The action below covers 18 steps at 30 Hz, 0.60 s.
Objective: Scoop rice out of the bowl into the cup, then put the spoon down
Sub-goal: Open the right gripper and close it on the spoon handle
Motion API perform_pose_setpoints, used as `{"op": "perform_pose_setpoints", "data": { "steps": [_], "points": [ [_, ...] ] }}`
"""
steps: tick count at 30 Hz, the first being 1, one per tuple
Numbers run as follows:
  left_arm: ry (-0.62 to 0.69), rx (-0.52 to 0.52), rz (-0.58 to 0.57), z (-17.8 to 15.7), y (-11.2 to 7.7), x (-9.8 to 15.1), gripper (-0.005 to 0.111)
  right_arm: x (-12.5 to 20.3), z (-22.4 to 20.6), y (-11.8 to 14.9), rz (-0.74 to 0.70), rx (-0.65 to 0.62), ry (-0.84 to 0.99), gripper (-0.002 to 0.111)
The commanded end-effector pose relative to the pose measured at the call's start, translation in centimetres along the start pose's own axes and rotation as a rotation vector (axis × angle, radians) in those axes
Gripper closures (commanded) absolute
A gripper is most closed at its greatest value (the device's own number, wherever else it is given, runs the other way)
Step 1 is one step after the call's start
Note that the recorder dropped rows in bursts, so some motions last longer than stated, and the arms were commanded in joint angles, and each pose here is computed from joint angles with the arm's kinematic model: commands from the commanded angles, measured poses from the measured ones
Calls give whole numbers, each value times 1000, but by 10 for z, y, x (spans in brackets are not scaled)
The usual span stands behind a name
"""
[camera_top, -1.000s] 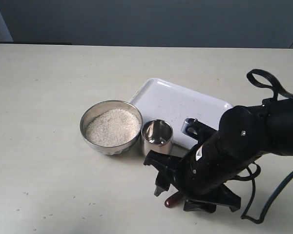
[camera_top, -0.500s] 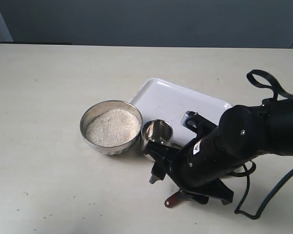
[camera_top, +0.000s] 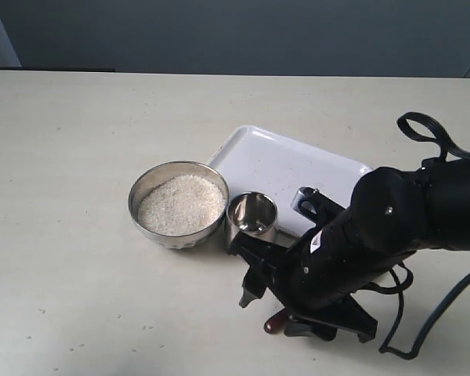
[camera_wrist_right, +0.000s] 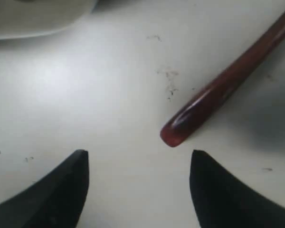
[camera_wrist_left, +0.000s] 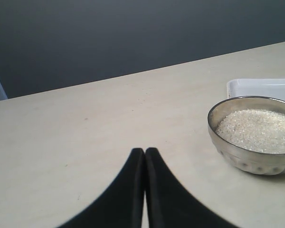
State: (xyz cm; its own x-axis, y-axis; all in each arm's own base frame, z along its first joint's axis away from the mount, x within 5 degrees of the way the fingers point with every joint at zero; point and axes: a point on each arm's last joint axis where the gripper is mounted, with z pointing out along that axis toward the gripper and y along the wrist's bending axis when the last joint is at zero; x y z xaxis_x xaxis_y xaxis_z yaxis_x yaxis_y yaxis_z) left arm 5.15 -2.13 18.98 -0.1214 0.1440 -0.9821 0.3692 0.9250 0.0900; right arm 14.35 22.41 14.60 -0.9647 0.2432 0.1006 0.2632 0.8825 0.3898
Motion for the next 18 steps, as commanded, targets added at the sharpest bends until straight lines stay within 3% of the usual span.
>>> {"op": "perform_pose_setpoints", "data": {
  "steps": [1,12,18],
  "points": [
    [-17,1,-3,-1,0,-2,106,1,-1,-5,-53,46,12,49],
    [-17,1,-3,-1,0,-2,106,-5,-2,-16,121,157,-69,49],
    [-17,1,-3,-1,0,-2,106,-13,-2,-15,157,142,-153,49]
  ]
}}
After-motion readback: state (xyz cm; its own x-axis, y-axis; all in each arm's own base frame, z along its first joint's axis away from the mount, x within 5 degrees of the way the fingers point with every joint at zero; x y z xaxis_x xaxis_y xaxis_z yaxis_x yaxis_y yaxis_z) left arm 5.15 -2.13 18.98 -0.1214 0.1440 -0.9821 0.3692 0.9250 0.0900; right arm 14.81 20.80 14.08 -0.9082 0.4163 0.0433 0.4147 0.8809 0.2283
